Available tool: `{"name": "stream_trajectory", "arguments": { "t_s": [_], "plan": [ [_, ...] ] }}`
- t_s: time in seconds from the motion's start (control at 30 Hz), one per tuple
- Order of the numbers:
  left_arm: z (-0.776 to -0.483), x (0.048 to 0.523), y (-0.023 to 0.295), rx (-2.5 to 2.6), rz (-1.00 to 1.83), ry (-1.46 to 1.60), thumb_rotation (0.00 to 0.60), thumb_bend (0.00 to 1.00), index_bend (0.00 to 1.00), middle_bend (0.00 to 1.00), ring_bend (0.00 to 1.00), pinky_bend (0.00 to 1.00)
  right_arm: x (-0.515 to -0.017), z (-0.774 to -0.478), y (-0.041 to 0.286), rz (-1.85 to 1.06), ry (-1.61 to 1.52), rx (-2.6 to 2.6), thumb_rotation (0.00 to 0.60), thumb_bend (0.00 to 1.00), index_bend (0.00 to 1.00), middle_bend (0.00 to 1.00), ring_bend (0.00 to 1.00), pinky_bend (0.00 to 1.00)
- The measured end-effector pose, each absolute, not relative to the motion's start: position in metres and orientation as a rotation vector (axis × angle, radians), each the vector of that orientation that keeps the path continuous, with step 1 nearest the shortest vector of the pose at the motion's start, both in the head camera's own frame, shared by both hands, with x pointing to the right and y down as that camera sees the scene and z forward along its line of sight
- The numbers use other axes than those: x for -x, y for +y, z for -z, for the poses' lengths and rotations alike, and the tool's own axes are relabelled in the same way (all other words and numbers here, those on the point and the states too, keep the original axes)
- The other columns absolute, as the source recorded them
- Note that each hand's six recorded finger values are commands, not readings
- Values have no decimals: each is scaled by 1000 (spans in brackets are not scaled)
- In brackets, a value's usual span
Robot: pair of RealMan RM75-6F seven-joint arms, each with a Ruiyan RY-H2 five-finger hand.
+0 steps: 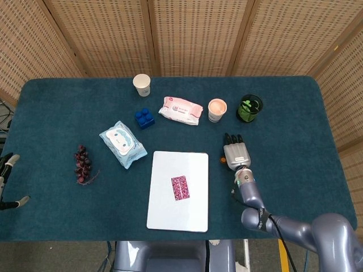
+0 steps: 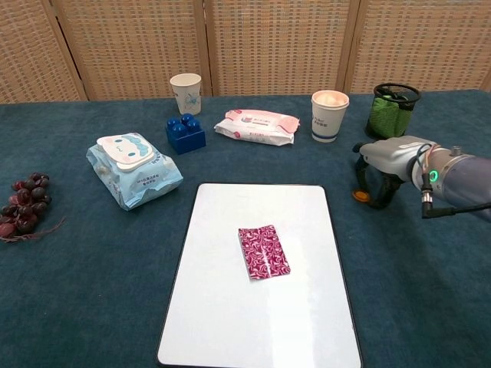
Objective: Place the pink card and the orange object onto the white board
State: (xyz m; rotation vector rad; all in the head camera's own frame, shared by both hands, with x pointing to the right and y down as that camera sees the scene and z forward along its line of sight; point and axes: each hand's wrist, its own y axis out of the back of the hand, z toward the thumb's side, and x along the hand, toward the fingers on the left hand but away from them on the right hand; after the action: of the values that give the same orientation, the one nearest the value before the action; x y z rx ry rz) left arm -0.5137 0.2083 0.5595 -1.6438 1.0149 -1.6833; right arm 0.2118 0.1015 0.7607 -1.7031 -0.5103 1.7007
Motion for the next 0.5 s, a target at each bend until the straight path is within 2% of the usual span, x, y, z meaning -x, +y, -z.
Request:
{"name": "stream_trajectory", "arguments": {
  "t_s": [0.3,0.5],
  "plan": [
    [-559,514,208,1645,1683,1018,600,0,0,0,0,0,-204,-760,101,-1696,-512,1710,600,337,472,0,0,45],
    [-559,514,208,1647,1682,1017,600,0,0,0,0,0,-200,-760,101,-1686,-523,1719,600,351,529,0,0,55]
  ]
}}
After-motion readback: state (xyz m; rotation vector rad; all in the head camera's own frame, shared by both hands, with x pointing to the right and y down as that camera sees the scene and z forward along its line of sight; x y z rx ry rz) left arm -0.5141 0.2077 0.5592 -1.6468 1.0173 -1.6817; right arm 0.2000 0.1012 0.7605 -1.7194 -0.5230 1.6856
